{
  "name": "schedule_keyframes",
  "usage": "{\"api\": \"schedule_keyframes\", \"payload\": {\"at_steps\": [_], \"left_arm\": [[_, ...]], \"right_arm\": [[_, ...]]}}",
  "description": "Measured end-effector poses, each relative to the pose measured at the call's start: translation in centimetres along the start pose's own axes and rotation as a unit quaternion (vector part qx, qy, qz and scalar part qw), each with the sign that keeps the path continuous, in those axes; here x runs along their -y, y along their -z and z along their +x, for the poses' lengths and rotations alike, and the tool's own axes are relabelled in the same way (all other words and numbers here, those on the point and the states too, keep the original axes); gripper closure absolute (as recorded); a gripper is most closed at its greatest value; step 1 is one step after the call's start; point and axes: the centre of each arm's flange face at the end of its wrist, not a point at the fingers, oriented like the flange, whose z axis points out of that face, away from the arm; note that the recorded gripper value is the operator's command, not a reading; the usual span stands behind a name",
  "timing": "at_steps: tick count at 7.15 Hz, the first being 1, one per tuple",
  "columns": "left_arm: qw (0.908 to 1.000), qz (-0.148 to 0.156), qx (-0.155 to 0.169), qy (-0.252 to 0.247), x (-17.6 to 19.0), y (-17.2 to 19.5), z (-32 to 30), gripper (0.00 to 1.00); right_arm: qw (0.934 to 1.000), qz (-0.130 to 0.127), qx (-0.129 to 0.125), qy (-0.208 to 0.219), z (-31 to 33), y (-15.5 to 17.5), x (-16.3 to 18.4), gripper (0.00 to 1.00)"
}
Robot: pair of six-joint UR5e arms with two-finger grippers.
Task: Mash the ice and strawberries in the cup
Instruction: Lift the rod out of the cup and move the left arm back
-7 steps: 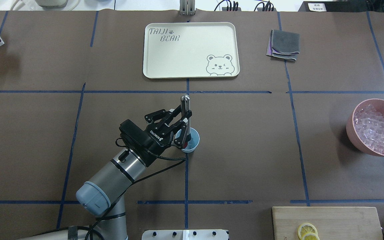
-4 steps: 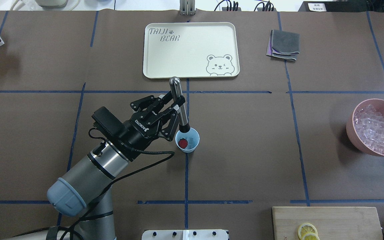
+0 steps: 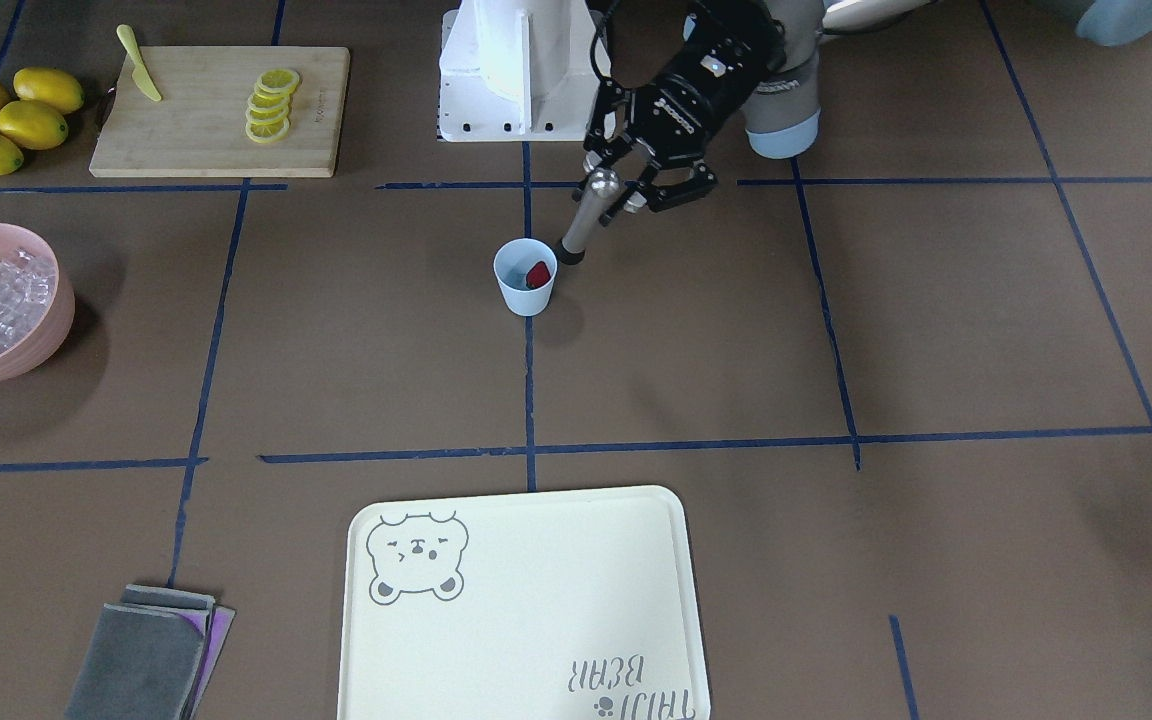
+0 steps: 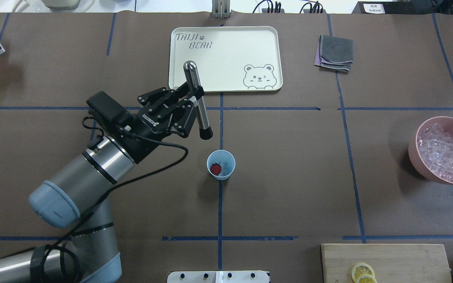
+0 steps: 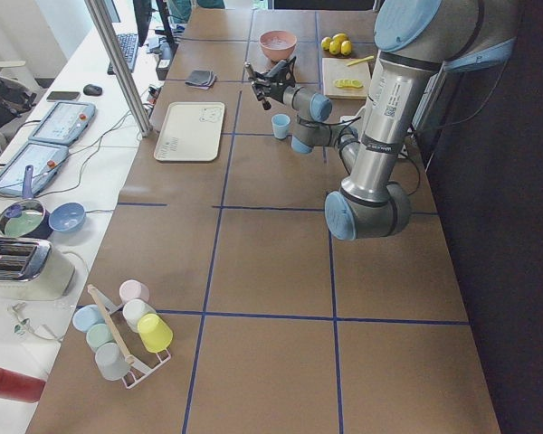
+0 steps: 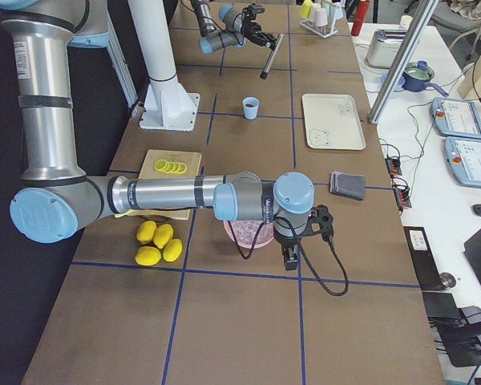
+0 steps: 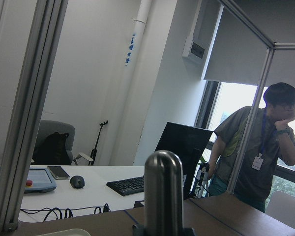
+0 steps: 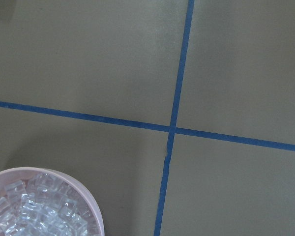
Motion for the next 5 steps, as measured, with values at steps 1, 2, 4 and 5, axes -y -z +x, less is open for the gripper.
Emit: {"api": "schedule_keyframes", "payload": {"at_steps": [1,2,4,5], "left_arm": [[0.9993,-0.033,0.004,0.019,1.4,0.6,-4.1,1.00],[0.9965,-0.069,0.015,0.044,2.6,1.2,-7.5,1.00],[0.9836,-0.143,0.055,0.095,4.2,2.8,-13.3,1.00],[0.9717,-0.187,0.080,0.120,4.7,4.3,-16.4,1.00]], "right_arm": [[1.0000,0.000,0.000,-0.001,0.0,0.0,0.0,0.01],[1.0000,0.001,0.001,-0.001,-0.1,0.1,0.0,0.01],[1.0000,0.003,0.002,0.000,-0.3,0.2,0.0,0.01],[1.0000,0.003,0.002,0.000,-0.3,0.2,-0.1,0.01]]}}
